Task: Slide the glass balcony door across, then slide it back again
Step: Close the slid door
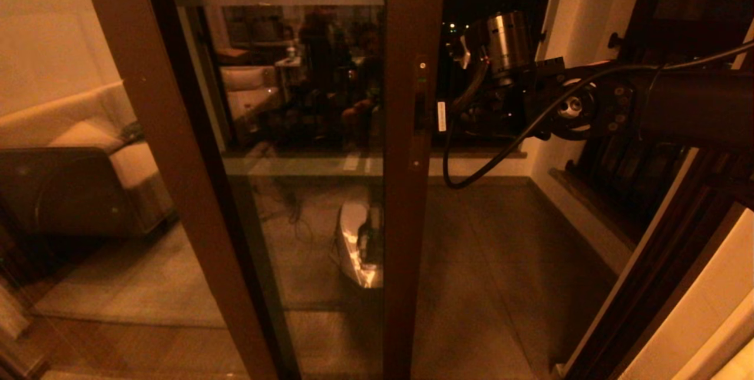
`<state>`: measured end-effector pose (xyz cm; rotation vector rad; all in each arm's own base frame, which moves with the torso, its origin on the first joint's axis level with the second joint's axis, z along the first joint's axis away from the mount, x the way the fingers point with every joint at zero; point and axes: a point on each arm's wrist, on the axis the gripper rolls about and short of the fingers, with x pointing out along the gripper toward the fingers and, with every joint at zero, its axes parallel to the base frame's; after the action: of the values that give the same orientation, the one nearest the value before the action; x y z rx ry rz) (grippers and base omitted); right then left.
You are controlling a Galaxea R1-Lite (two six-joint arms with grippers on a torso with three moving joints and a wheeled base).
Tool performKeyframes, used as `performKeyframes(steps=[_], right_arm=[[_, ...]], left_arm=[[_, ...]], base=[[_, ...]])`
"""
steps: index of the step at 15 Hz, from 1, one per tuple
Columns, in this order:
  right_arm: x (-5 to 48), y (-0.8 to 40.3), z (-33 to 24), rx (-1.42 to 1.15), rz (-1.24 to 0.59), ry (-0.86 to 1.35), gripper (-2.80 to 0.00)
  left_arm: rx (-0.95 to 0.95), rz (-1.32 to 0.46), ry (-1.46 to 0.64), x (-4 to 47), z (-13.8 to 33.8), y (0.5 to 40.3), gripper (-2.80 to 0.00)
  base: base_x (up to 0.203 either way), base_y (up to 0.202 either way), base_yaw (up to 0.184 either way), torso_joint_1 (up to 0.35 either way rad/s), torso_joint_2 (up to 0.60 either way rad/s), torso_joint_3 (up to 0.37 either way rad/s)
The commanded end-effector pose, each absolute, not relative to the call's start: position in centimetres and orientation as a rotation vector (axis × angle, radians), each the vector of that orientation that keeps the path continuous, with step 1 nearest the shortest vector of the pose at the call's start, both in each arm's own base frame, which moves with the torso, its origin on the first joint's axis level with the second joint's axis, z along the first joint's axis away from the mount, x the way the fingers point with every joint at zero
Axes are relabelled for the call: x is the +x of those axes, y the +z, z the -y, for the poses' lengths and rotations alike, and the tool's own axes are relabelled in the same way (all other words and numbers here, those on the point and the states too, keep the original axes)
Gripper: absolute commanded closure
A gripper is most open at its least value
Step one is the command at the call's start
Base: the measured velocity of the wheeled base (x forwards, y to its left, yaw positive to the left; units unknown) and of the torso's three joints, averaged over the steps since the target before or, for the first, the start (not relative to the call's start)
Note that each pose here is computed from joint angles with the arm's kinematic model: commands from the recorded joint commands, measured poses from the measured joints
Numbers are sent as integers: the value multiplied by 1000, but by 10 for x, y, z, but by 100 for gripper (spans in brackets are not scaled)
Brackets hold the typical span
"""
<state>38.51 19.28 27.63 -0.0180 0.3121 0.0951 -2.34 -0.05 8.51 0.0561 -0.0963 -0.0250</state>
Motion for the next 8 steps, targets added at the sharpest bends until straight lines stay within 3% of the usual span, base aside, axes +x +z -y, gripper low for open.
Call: performKeyframes(steps=[1, 8], right_arm=[[385, 279, -188, -13, -305, 82, -280], [389, 279, -180, -10, -306, 59, -280]], left_arm=[[56, 62, -26, -21, 0, 75, 0], [56, 62, -26, -21, 0, 75, 0]], base=[[0, 0, 0, 0, 0, 0], [0, 0, 0, 0, 0, 0]])
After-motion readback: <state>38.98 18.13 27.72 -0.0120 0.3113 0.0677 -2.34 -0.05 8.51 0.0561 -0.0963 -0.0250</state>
